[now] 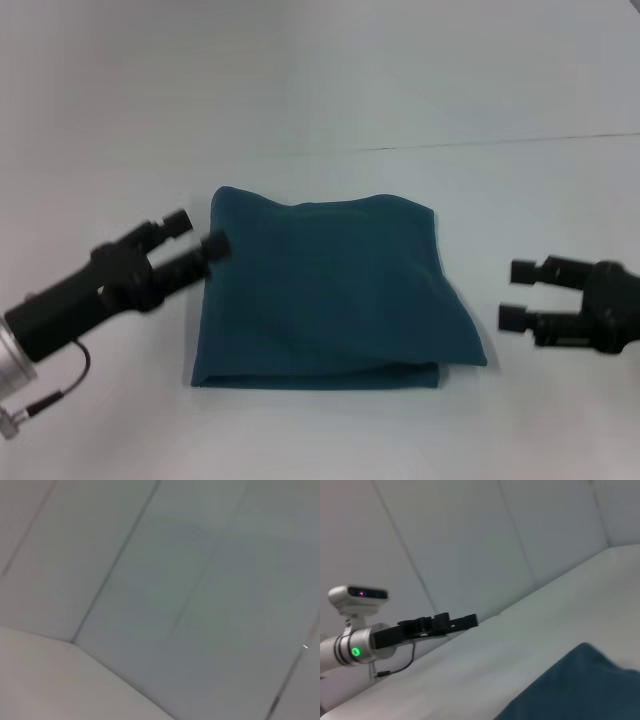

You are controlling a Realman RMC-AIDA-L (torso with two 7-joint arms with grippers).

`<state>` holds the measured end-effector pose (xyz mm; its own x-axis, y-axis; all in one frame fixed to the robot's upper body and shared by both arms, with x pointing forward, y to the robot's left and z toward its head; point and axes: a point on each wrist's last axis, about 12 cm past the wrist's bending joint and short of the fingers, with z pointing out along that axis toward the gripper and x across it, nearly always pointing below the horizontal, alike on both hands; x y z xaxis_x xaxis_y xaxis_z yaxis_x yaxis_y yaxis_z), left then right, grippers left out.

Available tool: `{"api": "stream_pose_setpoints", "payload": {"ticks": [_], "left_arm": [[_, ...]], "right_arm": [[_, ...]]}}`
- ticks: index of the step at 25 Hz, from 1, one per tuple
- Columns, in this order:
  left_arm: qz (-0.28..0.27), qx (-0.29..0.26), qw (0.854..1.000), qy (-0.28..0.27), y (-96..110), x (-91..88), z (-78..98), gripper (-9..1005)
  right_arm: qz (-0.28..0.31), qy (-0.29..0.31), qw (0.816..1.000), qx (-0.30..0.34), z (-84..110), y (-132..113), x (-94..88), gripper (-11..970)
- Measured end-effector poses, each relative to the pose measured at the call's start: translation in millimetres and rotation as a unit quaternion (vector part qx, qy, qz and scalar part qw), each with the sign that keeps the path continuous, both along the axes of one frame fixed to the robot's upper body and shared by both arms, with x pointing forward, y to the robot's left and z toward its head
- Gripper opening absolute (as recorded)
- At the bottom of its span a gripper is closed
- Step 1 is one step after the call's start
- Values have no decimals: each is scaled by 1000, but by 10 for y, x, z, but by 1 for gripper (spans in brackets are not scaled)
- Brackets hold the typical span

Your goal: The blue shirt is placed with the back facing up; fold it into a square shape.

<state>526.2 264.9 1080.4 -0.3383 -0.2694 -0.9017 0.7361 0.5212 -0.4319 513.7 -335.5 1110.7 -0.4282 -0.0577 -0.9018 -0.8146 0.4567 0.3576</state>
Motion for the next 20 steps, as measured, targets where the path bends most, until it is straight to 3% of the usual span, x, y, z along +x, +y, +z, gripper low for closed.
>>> {"api": "stream_pose_setpoints", "payload": {"ticks": [5,8,20], "left_arm": [[-59,42,996,-41,-80,-133,-48,877],[-97,62,991,-75,-132,-199,-50,872],[-145,93,984,-50,-173,-280,-143,861]], "right_arm": [[21,-2,1000,-4,-80,123,-30,904],[46,3,999,-13,-87,200,-18,903],[96,14,994,-50,-91,277,-3,901]]}}
